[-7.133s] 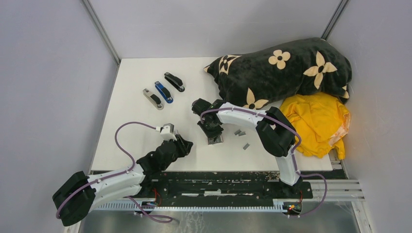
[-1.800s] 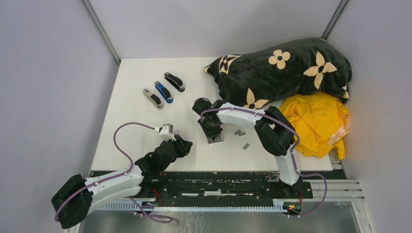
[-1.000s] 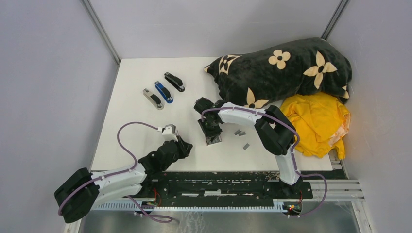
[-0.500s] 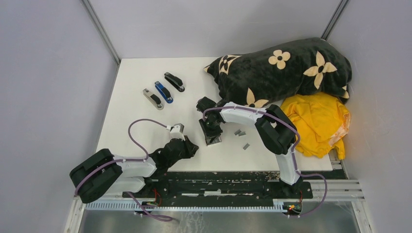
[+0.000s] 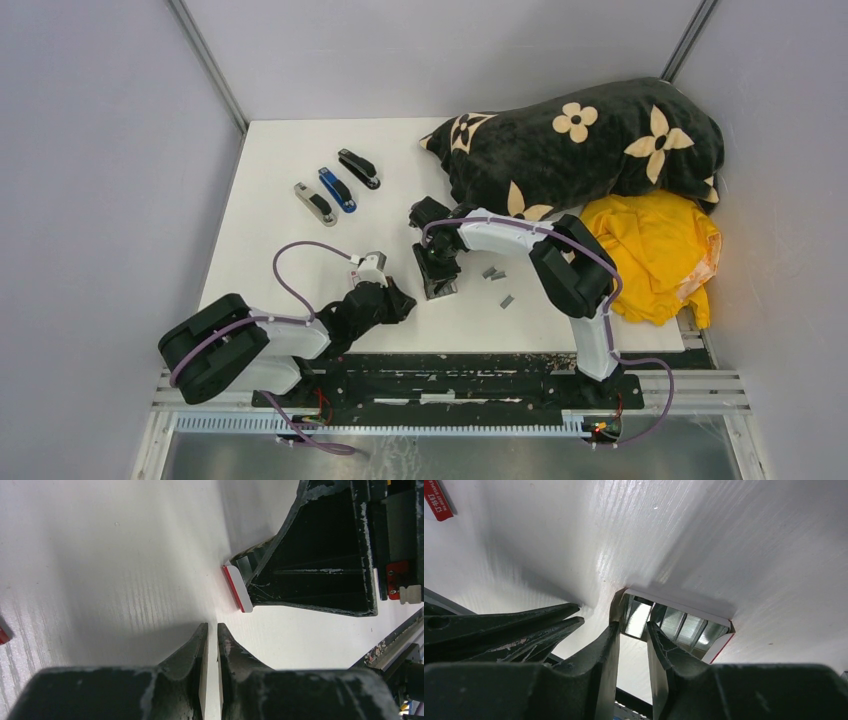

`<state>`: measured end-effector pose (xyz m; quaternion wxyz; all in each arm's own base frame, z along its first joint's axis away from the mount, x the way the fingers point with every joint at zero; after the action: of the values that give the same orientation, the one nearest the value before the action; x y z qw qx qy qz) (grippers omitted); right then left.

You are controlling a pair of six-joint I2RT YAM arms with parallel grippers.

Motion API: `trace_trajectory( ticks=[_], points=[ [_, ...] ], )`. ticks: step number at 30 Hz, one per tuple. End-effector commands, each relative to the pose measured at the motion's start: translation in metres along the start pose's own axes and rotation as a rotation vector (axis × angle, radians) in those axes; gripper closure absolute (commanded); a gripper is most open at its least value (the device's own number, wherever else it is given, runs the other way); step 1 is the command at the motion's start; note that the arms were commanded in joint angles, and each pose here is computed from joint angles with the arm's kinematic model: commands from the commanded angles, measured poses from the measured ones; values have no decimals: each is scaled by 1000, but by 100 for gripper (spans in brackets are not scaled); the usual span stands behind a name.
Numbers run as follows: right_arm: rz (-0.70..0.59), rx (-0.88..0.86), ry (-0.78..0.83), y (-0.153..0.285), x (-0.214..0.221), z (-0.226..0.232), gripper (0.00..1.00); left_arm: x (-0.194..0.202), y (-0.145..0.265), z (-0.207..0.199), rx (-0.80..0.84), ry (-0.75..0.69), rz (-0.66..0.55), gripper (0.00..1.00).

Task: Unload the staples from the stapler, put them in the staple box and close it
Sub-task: Place the staple in the staple box.

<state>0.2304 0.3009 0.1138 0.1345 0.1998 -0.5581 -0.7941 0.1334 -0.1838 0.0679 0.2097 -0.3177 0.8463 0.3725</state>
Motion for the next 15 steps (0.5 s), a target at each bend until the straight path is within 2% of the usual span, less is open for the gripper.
trace_trajectory(
  ticks=[1, 15],
  points=[
    [-75, -34, 13, 20, -7, 7, 67, -8, -2, -11, 38, 41, -33, 82],
    [-97, -37, 24, 29, -9, 5, 67, -8, -3, -12, 35, 36, -33, 81]
  ],
)
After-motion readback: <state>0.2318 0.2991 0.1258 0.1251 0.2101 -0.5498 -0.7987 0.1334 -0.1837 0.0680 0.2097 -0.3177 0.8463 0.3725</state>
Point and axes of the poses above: each gripper's point midway between its finger pads, its own y axis back along the fingers, its own z axis along the line the jaws close on, x = y × z, the point moved 10 cm from there along y, back along the fingers, and after that the axes turned 6 degrees about y, right-handed, at the moved point
